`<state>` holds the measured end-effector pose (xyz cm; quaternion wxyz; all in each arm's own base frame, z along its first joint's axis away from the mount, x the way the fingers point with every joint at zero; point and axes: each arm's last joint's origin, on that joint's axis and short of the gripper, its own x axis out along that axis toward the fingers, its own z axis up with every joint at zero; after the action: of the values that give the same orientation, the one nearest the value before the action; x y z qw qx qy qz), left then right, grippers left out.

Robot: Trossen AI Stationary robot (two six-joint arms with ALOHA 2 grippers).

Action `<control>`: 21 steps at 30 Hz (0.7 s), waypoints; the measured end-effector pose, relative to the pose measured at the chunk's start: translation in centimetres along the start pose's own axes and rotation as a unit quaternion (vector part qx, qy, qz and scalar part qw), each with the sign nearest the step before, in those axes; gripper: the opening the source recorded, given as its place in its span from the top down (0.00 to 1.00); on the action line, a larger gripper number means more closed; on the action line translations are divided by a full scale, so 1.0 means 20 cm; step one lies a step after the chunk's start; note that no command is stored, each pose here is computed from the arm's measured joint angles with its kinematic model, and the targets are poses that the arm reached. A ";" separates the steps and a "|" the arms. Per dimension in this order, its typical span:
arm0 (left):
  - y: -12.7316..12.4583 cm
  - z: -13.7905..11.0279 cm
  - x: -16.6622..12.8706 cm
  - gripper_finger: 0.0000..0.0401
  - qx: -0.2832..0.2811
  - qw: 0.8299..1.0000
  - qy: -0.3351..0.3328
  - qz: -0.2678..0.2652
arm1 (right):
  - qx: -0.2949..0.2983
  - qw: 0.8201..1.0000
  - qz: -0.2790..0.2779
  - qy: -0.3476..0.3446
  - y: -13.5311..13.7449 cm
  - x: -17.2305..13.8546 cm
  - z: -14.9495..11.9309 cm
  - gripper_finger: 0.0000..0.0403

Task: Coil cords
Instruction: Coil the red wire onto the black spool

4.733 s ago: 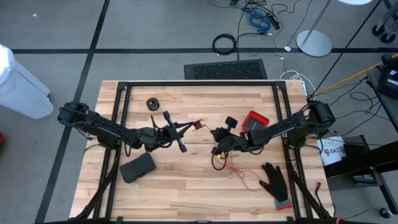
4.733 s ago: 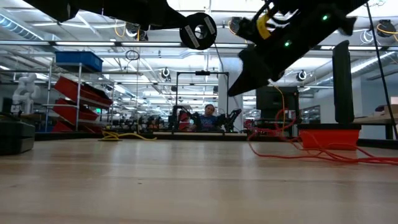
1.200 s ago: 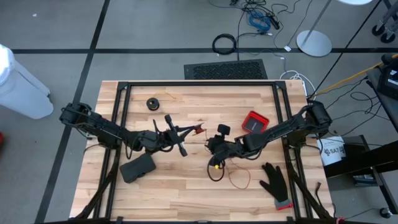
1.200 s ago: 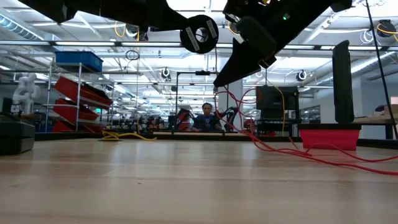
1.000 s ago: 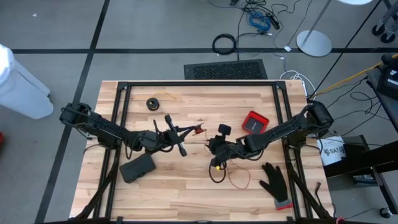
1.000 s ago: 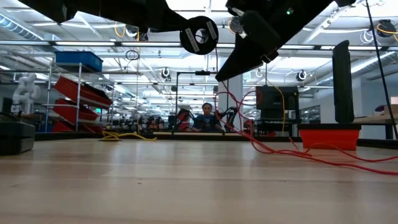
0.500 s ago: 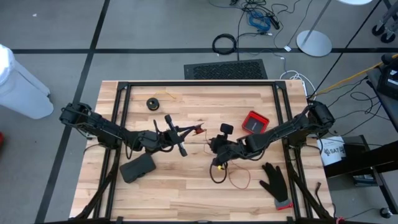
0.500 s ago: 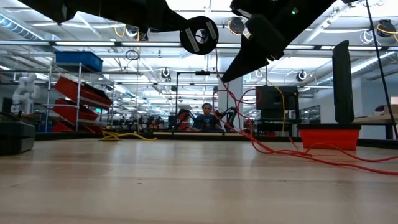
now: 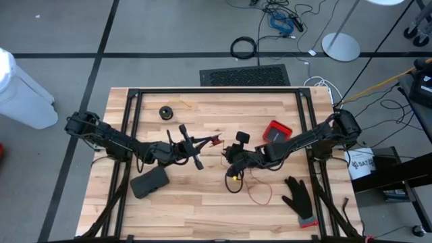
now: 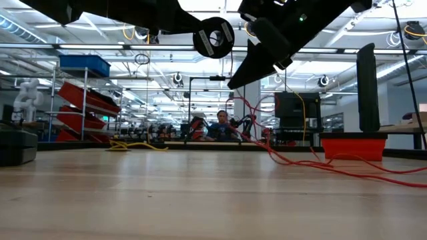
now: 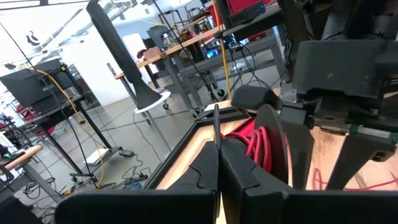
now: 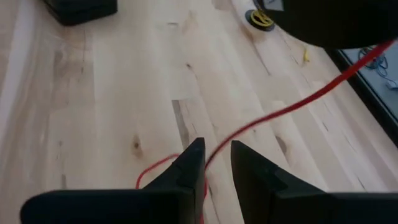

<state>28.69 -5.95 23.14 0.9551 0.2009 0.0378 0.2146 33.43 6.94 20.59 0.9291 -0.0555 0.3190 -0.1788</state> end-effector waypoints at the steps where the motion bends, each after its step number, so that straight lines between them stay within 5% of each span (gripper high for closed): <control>1: 0.00 0.00 0.00 1.00 0.000 1.000 0.000 0.000 | 0.002 1.000 0.000 0.000 0.00 0.01 0.00 0.84; 14: 0.00 0.00 0.00 1.00 0.000 1.000 0.000 0.000 | 0.002 1.000 0.006 0.005 -0.01 0.01 0.00 0.85; 21: 0.00 0.00 0.00 1.00 -0.008 1.000 -0.001 0.000 | 0.009 1.000 -0.021 -0.012 -0.01 0.01 0.01 0.98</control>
<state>28.69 -5.95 23.18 0.9567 0.1933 0.0346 0.2150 33.69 6.59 20.66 0.9295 -0.0558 0.3048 -0.2001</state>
